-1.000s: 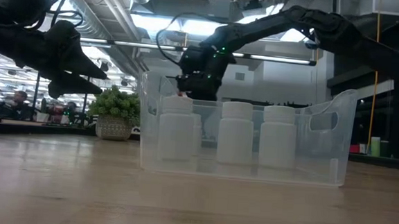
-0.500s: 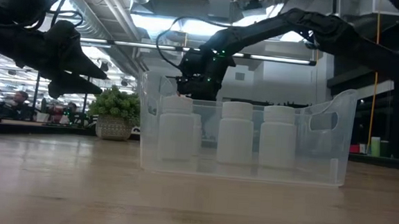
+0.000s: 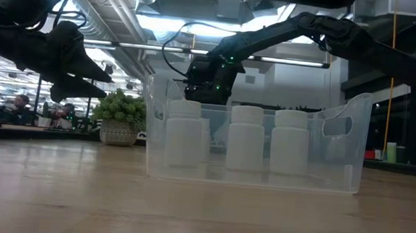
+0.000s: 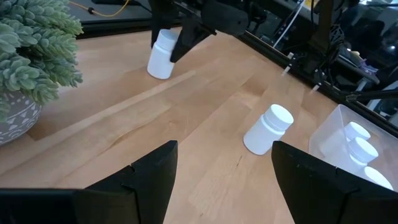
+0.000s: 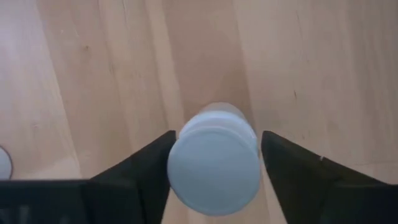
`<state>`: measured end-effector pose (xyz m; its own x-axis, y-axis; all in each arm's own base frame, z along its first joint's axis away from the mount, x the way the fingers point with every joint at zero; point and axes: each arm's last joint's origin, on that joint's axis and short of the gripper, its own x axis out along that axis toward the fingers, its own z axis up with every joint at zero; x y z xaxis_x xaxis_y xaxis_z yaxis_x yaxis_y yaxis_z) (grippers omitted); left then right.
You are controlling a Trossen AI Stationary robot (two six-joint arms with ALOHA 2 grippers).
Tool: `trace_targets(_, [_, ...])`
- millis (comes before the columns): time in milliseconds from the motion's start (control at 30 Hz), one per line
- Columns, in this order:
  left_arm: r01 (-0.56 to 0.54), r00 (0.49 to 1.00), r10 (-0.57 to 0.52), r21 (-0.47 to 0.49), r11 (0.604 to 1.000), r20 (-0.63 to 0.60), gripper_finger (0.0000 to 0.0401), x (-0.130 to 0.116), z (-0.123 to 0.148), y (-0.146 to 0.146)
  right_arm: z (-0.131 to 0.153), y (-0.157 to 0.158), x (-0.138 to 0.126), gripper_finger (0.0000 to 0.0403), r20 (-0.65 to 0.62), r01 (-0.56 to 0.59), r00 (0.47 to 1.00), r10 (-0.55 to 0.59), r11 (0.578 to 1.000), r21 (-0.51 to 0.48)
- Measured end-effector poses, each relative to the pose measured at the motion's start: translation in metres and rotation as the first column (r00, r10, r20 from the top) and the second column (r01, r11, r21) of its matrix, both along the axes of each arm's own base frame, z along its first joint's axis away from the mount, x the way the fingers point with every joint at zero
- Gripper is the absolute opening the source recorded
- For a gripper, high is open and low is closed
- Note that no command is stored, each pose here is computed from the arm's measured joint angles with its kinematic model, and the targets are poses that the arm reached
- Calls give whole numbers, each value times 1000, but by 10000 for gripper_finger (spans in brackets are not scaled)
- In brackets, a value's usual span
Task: Pick and place pill bottles into a basket
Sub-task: Put the white medicine bottle into the transparent bin
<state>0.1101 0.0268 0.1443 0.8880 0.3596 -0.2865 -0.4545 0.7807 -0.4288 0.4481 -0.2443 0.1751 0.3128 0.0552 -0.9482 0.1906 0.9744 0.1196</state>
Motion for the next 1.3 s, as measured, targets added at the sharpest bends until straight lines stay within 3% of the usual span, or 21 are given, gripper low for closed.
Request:
trace_targets(133, [0,1000,0,0,1000,0,253,0,0,0,0,0,0,172,3,-2,1000,2,1000,4])
trace_targets(433, [7,1000,-7,-2,1000,0,253,0,0,0,3,11,-1,171,-27,-23,999,24,999,45])
trace_targets(567, [26,1000,-26,-5,1000,-3,253,0,0,-1,16,24,-5,171,-81,-81,993,87,994,69])
trace_targets(733, [41,999,-40,25,999,-16,253,0,0,-1,57,43,-15,171,-65,-111,991,115,992,57])
trace_targets(967, [71,997,-70,38,997,-24,253,0,-1,-2,139,78,-37,171,57,-107,993,108,994,-11])
trace_targets(1300, [133,990,-128,86,987,-60,253,1,-2,-3,229,184,-72,171,214,-176,958,192,980,-90])
